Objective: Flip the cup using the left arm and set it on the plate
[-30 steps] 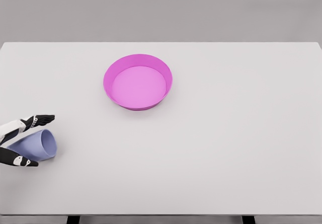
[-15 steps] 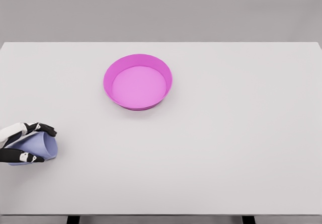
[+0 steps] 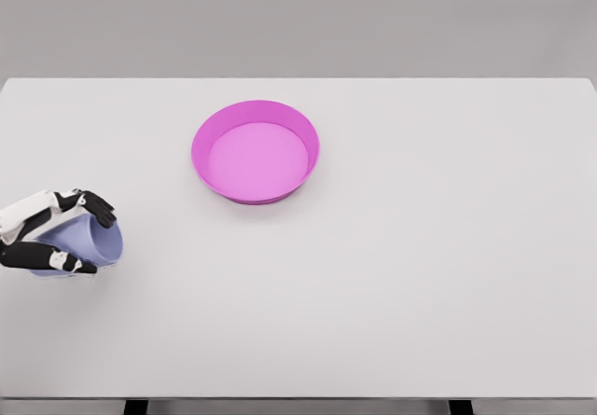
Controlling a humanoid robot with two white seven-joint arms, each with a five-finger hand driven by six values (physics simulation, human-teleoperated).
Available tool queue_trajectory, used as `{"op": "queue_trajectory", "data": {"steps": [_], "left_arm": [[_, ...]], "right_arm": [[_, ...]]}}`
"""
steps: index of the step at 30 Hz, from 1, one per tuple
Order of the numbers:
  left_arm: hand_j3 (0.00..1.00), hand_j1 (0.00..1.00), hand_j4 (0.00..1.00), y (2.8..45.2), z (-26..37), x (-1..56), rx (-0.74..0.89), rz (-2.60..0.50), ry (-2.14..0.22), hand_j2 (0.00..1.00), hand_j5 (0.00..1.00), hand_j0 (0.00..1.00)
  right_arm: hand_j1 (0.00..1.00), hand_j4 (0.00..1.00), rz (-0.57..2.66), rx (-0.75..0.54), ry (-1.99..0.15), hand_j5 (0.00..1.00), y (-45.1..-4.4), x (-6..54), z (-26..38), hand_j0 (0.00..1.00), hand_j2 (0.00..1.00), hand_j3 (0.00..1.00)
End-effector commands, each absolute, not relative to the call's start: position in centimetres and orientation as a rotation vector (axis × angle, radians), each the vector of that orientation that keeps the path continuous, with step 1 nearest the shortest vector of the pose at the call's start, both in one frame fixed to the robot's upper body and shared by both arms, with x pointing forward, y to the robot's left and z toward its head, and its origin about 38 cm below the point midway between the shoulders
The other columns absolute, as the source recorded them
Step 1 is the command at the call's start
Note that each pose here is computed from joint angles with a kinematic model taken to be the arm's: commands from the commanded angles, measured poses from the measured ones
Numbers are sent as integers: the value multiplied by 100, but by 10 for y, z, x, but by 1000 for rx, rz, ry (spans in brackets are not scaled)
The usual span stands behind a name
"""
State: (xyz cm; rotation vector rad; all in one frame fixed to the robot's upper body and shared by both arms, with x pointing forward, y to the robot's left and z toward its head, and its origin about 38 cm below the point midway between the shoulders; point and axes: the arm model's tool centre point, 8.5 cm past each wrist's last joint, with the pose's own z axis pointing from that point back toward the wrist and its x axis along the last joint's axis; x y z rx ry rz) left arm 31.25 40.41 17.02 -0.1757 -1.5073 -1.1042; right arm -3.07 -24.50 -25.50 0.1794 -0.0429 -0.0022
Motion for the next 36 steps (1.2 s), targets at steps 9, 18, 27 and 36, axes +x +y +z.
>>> {"op": "queue_trajectory", "data": {"steps": [9,18,27,36], "left_arm": [[44,44,44,382,184,329,-206,-1051,-1645,44,44,44],[44,44,44,360,187,340,-249,-1018,-1733,44,44,44],[44,44,44,335,188,351,-278,-1026,-1805,44,44,44],[43,43,43,324,193,359,-286,-1028,-1850,43,43,43]], "right_arm": [[100,100,-2,180,-43,100,-245,-31,-255,100,100,100],[100,100,-2,180,-43,100,-245,-31,-255,100,100,100],[100,100,-2,180,-43,100,-245,-31,-255,100,100,100],[100,100,-2,180,-43,100,-245,-31,-255,100,100,100]]}}
